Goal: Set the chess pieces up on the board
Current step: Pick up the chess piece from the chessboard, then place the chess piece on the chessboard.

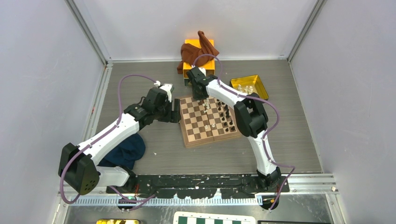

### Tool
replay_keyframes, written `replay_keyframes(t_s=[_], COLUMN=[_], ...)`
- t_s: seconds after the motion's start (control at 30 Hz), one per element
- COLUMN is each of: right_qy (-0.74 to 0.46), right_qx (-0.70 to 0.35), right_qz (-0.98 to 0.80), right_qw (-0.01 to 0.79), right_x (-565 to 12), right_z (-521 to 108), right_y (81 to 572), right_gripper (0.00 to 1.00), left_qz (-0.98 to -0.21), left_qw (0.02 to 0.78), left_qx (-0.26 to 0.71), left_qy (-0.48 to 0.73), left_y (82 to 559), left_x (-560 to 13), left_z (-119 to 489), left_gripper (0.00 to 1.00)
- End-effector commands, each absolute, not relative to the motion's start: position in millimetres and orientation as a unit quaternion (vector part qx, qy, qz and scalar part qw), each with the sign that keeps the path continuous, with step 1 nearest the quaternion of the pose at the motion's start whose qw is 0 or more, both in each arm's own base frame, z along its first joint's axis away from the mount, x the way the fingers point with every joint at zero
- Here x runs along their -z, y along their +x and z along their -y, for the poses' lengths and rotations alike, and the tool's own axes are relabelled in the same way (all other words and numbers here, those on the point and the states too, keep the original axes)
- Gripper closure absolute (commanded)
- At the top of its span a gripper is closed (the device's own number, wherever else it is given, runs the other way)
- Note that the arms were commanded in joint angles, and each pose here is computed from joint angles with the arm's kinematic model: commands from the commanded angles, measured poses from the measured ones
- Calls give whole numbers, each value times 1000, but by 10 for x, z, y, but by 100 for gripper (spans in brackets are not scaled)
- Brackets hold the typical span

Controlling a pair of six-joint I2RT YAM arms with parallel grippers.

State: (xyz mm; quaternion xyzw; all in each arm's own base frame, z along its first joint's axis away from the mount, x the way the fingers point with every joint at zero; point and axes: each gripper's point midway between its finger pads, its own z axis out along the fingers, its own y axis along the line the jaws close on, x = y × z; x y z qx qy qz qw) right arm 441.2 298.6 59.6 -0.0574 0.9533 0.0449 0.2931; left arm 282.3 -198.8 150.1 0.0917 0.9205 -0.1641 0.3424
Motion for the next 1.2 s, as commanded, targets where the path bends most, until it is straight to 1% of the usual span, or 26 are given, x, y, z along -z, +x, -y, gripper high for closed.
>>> replay_keyframes(t_s=[0.0,0.13,0.2,0.63,1.17], right_qy=[-57,-62,-65,-106,-138], right_qx=[-55,-50,-51,-56,-45], right_qz=[-947,-945,-944,-932,-933], right_qw=[311,317,321,342,330], right_x=[-803,-856,-890,-1070,-924], right_z=[-3001,-2992,-3003,-3309,-3576], right_y=[4435,4442,4449,4467,4475], right_gripper=[84,96,99,99,99], left_qz=[-908,-908,-908,-908,-905], left_qw=[368,368,368,379,388], left_qx=[180,179,177,166,167], left_qy=[92,91,89,67,51], left_y=[2928,2927,2927,2922,2815], left_x=[-1654,-1651,-1652,-1700,-1703], left_z=[2047,2041,2026,1920,1812], left_gripper=[27,27,27,27,27])
